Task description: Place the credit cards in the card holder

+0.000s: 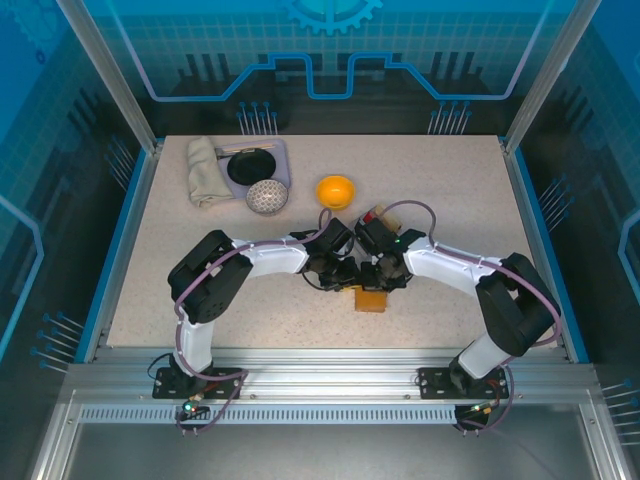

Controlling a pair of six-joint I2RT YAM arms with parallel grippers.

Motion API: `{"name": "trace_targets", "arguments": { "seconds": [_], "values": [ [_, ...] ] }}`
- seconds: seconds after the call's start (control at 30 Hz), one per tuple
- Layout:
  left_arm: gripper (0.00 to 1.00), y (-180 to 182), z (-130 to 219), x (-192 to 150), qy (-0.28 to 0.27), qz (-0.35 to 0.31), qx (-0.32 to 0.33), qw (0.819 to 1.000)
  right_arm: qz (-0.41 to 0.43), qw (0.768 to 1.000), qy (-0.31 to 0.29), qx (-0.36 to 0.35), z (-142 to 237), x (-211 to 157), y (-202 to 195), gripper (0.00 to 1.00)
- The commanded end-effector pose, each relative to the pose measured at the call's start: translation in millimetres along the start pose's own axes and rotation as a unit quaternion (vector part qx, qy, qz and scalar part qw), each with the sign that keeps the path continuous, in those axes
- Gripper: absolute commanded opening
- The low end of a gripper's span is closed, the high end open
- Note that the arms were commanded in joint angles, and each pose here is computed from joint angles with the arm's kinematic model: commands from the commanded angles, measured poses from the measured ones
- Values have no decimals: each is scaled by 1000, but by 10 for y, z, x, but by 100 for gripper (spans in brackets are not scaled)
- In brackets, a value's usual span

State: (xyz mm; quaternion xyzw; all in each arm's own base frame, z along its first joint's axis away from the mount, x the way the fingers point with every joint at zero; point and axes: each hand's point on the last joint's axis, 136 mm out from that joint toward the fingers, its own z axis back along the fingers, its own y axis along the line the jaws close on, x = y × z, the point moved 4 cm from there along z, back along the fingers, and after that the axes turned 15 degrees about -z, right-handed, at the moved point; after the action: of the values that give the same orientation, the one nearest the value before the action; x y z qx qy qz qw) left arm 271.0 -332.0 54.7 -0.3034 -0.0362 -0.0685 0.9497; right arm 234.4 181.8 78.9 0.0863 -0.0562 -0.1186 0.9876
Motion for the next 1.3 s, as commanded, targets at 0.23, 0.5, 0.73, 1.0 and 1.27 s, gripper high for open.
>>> {"name": "trace_targets", "arguments": {
  "seconds": [0.23,0.5,0.73,1.0,1.27],
  "values": [
    [17,51,-59,-55,7,7,11,1000,-7,1000,-18,0,64,110,6,0],
    [17,40,-50,-42,5,5,10,1000,-17,1000,-21,-15,-147,138,-44,0],
    [17,52,-54,-58,8,5,12,1000,-13,999,-8,-32,-244,89,-83,0],
    [17,52,-53,-53,7,5,14,1000,-12,999,-44,17,262,152,-14,0],
    [17,56,-52,-59,7,4,12,1000,-20,999,-33,14,44,228,18,0]
  ]
}}
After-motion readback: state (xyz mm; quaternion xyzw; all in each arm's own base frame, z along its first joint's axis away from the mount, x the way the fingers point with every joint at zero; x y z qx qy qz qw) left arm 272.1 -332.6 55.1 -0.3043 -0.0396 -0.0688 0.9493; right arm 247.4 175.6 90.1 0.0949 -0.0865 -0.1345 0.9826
